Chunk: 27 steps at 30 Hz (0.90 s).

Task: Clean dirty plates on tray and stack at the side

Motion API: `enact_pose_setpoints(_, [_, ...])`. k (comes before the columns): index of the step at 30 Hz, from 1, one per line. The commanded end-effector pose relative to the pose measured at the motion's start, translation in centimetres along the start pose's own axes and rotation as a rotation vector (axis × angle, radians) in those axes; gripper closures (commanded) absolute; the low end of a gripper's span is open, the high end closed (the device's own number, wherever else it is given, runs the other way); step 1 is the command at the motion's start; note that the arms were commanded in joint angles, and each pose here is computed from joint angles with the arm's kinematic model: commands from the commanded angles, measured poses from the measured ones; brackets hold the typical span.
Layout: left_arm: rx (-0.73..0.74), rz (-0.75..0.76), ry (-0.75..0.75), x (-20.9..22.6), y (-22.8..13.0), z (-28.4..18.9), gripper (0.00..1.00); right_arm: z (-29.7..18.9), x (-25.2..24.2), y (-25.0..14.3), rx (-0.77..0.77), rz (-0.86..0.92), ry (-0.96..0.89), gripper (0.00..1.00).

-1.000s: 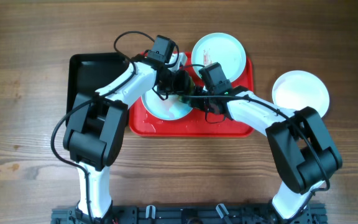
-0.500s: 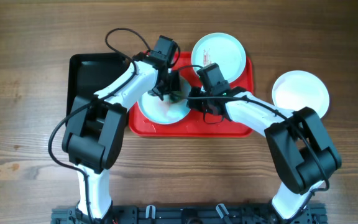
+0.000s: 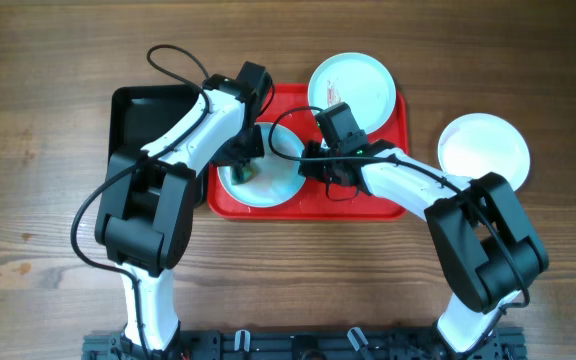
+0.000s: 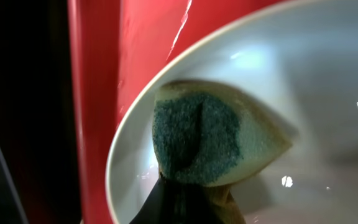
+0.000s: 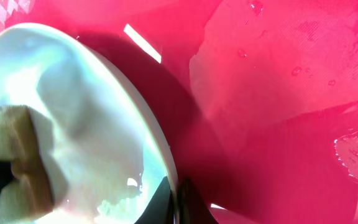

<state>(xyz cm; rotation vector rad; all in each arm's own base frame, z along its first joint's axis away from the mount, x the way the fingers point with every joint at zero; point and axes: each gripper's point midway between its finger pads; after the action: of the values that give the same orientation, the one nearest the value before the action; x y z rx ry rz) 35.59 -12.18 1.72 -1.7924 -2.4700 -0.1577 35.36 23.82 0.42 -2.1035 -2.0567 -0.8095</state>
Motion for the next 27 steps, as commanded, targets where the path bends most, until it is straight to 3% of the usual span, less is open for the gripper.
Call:
enact_pose_setpoints(1, [0.204,0.071,-0.150,-2.2,-3.4,1.1,0.96,0.3,-0.9,0.0,0.001,0.016,-0.027,0.96])
enact_pose_setpoints(6, [0.336,0.214,-0.534,-8.6,-6.0,-1.7,0.96,0.3,-0.9,0.0,-0.002,0.016,-0.025,0.96])
enact_pose_setpoints(16, [0.252,0.275,-0.607,-11.3,-5.4,-2.2,0.96,0.3,-0.8,0.0,0.001,0.016,-0.022,0.96])
enact_pose_setpoints(22, [0.075,0.126,-0.415,-8.6,-0.7,-0.1,0.96,0.3,-0.8,0.0,0.002,0.015,-0.020,0.96])
enact_pose_setpoints(27, [-0.241,-0.156,-0.025,-1.2,5.7,1.0,0.96,0.3,-0.8,0.0,0.003,0.016,-0.020,0.96])
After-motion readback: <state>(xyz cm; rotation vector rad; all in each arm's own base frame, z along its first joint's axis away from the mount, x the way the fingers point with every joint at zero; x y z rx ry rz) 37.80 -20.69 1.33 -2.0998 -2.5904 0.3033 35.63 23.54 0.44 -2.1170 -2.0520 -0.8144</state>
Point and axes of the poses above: each gripper's point midway between its finger pads, its own z axis out along the fingers, its own x axis along the line the jaws close on, y = z × x, and after that the axes turned 10 degrees about -z, right-handed
